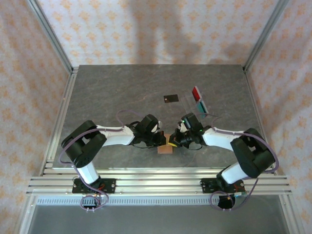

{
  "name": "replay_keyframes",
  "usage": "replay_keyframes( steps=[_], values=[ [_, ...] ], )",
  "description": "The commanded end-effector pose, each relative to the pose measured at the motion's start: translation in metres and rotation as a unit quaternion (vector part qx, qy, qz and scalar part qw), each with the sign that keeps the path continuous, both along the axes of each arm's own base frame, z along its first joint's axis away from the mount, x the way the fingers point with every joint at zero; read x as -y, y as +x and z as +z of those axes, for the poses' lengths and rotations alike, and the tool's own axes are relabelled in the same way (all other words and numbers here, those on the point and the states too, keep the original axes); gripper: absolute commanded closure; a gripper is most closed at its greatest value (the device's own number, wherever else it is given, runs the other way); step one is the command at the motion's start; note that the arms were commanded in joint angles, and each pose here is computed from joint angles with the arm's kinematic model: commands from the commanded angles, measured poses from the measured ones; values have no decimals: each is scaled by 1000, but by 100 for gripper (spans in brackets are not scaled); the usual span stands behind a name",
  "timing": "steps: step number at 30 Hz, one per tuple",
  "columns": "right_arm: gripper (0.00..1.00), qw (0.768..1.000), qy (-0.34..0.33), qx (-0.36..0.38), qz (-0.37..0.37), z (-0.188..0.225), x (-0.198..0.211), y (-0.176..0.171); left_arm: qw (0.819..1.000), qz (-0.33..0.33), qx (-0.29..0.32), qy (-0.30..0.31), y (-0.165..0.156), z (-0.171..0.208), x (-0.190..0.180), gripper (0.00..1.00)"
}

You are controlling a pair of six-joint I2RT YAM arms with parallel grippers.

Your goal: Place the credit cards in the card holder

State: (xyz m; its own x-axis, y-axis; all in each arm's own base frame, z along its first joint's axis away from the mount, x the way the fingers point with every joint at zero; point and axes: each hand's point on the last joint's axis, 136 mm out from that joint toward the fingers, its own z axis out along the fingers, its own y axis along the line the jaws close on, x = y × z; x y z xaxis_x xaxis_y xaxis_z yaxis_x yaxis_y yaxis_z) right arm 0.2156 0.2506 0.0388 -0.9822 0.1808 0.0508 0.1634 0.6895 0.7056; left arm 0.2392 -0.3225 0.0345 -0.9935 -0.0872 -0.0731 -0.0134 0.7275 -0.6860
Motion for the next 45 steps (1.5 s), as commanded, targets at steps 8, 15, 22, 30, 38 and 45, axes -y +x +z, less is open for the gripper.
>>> replay_keyframes(
  steps=[8,15,22,30,38,45],
  values=[
    [100,1000,-7,-4,-8,-9,-1,3,1000,13,-8,-15,10,-4,-1,100],
    [100,1000,13,10,-9,10,-6,6,1000,11,-13,-14,9,-7,-1,100],
    [100,1000,5,-8,-3,-4,-7,4,1000,16,-14,-11,10,-10,-4,100],
    [100,999,-34,-26,-8,-32,4,-1,1000,23,-10,-11,11,-8,-11,100],
    [100,994,-107,-35,2,-49,25,-11,999,24,-22,-10,10,-15,-12,100],
    [100,976,-208,-60,12,-73,56,-27,999,37,-37,-7,6,-26,-16,100]
  ],
)
